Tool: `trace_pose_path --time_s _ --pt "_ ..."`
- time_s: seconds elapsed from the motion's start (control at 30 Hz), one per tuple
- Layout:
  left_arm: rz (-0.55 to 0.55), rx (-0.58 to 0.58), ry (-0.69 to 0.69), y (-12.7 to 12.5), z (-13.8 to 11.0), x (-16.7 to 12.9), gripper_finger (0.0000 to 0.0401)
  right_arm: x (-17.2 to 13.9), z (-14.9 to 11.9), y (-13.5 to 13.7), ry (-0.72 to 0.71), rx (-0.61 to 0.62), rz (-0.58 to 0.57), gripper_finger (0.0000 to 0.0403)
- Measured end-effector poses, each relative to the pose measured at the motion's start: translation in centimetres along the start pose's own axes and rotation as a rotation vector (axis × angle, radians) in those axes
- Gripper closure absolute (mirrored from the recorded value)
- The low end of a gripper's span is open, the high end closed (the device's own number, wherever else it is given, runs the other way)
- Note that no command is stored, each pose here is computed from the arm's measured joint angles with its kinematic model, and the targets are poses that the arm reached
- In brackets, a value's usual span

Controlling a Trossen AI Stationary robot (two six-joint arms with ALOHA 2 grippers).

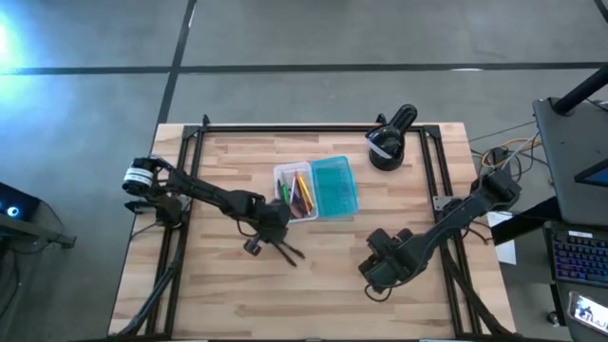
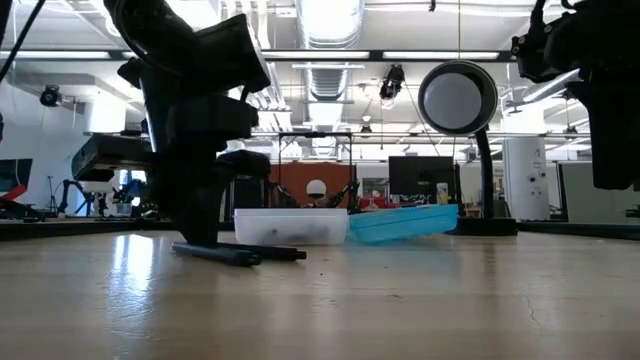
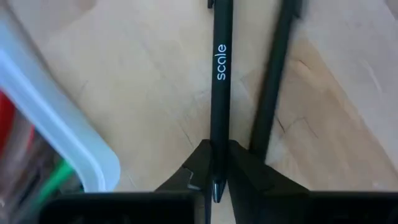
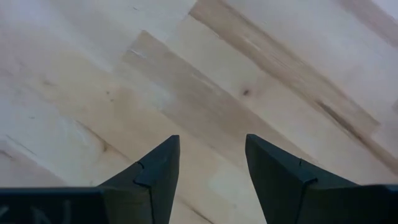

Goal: Pick & place school supplies into a supply box
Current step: Put the black pen into the blue supply box

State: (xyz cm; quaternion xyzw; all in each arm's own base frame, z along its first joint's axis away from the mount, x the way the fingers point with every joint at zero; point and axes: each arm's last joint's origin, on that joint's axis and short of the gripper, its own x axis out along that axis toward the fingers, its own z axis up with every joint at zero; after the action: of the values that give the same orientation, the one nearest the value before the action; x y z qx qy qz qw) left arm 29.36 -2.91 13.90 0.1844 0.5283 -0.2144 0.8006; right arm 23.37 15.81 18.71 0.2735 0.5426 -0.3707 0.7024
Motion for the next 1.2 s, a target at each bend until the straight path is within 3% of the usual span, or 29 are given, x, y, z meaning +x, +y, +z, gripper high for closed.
trace_pose_path --time_s 0.17,0.37,0.53,0.7,0.8,1.0,1.07,1.2 --pt "-0.083 -0.351 -0.049 0.0 0.5 -1.0 0.039 0.1 0.3 0.1 -0.005 0.013 0.009 0.023" --pt "-0.044 -0.929 -0.439 2.2 2.7 -5.3 0.0392 0.2 0.7 0.2 -0.041 0.055 0.02 0.023" --pt "0.111 -1.341 -0.651 3.6 1.4 -7.5 0.0392 0.3 1.0 0.3 -0.077 0.107 0.025 0.023" --pt "0.1 -1.723 -0.813 4.1 -1.3 -5.9 0.0393 0.4 1.4 0.4 -0.102 0.13 0.034 0.023" --pt "0.059 -1.835 -0.845 3.9 -2.7 -4.5 0.039 0.4 1.8 0.5 -0.107 0.14 0.045 0.023" --pt "0.028 -1.971 -0.748 3.0 -4.3 -2.3 0.0365 0.4 1.8 0.6 -0.112 0.142 0.051 0.023" --pt "0.005 -1.946 -0.748 3.1 -4.1 -2.4 0.0352 0.4 1.8 0.6 -0.112 0.139 0.053 0.023" --pt "0.037 -1.761 -0.744 3.3 -3.4 -3.2 0.0333 0.4 1.8 0.7 -0.112 0.134 0.059 0.023"
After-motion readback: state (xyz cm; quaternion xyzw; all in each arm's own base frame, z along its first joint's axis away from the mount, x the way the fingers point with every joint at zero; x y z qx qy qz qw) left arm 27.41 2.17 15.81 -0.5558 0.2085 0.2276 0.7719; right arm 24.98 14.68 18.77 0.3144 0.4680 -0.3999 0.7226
